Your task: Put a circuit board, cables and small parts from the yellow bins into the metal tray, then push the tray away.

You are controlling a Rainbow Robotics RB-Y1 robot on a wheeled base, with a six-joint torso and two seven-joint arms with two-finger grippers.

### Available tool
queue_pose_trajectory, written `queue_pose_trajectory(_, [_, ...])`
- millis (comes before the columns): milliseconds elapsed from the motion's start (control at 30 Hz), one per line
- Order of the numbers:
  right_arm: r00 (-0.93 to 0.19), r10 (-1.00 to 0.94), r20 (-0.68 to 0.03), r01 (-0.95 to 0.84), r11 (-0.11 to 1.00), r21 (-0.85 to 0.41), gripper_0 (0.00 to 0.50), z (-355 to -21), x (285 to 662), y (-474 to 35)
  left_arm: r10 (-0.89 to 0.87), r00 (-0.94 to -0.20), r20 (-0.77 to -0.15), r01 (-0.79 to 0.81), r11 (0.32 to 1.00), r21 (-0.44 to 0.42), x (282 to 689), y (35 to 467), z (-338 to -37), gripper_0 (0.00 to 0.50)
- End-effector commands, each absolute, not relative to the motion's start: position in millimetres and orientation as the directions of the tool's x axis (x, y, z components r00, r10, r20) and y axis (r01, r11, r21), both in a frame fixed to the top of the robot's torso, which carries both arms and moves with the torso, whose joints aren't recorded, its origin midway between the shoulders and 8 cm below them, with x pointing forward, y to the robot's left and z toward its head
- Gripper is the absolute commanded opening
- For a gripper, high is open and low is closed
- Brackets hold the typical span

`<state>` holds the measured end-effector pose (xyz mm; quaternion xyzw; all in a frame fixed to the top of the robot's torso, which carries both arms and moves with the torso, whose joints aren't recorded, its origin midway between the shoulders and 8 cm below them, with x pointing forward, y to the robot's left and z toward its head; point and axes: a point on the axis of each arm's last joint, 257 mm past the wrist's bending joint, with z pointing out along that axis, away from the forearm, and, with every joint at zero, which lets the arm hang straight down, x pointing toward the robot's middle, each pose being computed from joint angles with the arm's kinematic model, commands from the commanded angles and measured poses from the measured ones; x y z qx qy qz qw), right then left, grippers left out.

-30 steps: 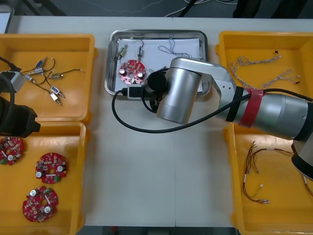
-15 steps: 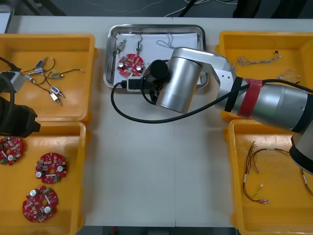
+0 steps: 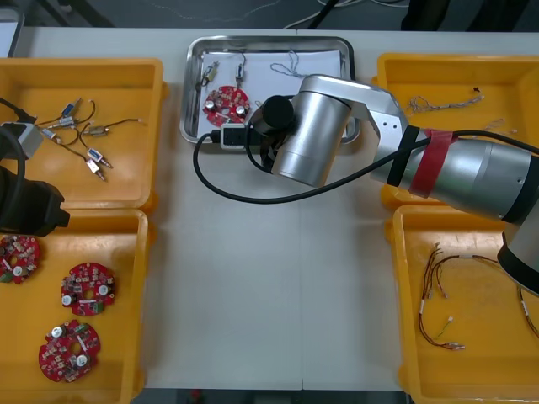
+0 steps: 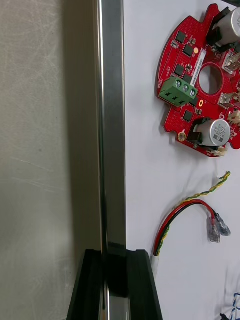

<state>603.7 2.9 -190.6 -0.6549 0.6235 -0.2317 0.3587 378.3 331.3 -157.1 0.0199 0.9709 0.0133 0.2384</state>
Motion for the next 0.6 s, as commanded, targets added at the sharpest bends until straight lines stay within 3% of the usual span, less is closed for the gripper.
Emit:
queue_pose_trajectory(33, [0.199, -0.971, -0.129, -0.606, -0.019, -0.795, 0.264, -154, 606, 34, 0.113, -0.876, -0.469, 0.071, 0.992, 0.106, 373, 346, -147, 0.5])
queue_pose_trajectory(100, [0.203, -0.971, -0.124, -0.605, -0.025, -0.796, 0.342, -154, 606, 34, 0.113, -0.876, -0.469, 0.071, 0.992, 0.106, 373, 346, -147, 0.5])
queue_pose_trajectory(300, [0.187, -0.974, -0.126, -0.633, -0.022, -0.774, 0.498, -155, 598, 33, 0.113, -0.876, -0.469, 0.071, 0.992, 0.106, 373, 346, -147, 0.5])
queue_pose_trajectory(600, [0.162, -0.983, -0.087, -0.662, -0.043, -0.748, 0.5, -154, 579, 28, 0.113, -0.876, -0.469, 0.071, 0.992, 0.106, 373, 346, -147, 0.5])
